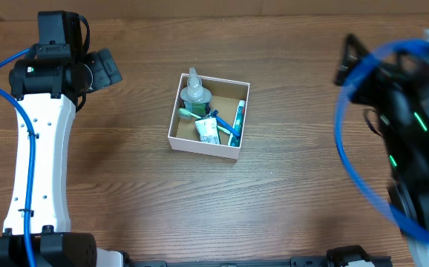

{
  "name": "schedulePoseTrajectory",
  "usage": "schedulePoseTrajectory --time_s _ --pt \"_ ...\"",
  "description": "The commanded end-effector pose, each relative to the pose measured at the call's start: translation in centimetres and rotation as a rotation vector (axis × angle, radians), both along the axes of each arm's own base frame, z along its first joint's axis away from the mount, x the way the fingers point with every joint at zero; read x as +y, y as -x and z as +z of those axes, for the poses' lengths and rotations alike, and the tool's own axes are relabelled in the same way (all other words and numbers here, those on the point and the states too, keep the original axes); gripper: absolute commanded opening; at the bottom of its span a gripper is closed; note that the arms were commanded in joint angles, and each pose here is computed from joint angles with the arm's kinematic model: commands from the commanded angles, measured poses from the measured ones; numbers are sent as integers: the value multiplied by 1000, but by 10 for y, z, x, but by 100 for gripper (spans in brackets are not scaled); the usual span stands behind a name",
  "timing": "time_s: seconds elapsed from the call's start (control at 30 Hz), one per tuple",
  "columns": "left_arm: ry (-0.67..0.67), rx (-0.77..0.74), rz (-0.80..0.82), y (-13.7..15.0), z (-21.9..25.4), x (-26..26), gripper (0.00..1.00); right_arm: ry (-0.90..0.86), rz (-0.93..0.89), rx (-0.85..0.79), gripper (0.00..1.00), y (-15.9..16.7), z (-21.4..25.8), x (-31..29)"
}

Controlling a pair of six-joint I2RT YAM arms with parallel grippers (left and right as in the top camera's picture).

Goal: Pack container

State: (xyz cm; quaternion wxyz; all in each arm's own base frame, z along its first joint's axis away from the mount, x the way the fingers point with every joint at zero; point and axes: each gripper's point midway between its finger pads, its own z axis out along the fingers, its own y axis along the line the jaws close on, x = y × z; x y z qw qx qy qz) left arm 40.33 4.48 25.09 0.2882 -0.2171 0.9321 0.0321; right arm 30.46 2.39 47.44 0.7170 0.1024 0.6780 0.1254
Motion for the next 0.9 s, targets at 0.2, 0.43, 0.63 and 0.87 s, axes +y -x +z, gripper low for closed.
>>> schedulePoseTrajectory --time_s 0.2,0.43,0.63,0.87 --pt "10 -20 22 -1 6 2 100 97 -58 -454 100 119 -14 -19" --pt "10 -21 22 -1 6 2 100 94 -61 -517 100 116 -79 -19" --pt "10 -20 22 -1 6 2 100 103 -66 -472 100 102 -112 -19" --pt "10 -20 22 -1 6 2 100 115 -94 -435 100 96 -143 -24"
